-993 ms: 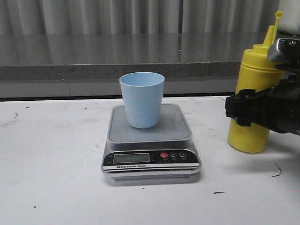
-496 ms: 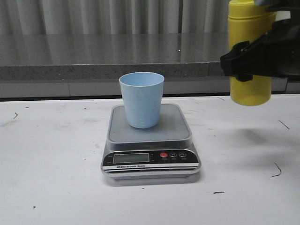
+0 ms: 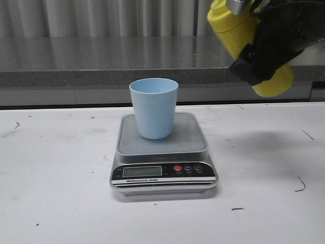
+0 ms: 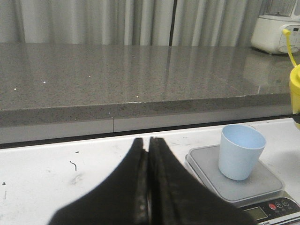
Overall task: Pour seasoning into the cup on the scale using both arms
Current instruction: 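Tilt the bottle nozzle-down over the blue cup with the right gripper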
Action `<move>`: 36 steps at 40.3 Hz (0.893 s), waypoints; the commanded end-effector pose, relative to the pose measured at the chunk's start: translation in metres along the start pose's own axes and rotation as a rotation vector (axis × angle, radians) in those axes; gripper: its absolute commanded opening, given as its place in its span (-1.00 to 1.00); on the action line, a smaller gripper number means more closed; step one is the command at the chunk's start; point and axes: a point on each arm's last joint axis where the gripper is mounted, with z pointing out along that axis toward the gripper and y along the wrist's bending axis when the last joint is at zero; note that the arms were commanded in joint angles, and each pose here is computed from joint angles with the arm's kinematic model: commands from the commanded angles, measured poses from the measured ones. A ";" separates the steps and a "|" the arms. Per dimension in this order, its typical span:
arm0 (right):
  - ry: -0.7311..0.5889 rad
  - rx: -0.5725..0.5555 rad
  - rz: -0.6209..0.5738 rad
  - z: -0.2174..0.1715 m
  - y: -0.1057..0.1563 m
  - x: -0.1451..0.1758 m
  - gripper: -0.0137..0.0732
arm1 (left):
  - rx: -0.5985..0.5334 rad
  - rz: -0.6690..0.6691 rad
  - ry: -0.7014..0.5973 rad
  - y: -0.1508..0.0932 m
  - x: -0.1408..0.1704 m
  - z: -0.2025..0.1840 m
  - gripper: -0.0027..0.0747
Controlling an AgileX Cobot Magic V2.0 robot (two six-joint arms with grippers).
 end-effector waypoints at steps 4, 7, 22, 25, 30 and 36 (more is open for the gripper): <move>-0.150 0.117 -0.172 -0.011 -0.020 -0.038 -0.22 | 0.004 -0.025 -0.098 -0.001 -0.016 -0.001 -0.98; -0.136 0.087 -0.213 -0.005 -0.019 -0.043 -0.22 | 0.004 -0.025 -0.098 -0.001 -0.016 -0.001 -0.98; -0.100 0.035 -0.241 0.022 -0.029 -0.060 -0.22 | 0.004 -0.025 -0.098 -0.001 -0.016 -0.001 -0.98; -0.092 0.026 -0.265 0.026 -0.029 -0.060 -0.22 | 0.004 -0.025 -0.098 -0.001 -0.016 -0.001 -0.98; -0.082 0.018 -0.315 0.030 -0.026 -0.056 -0.22 | 0.004 -0.025 -0.098 -0.001 -0.016 -0.001 -0.98; -0.075 0.012 -0.341 0.033 -0.024 -0.055 -0.22 | 0.004 -0.025 -0.098 -0.001 -0.016 -0.001 -0.98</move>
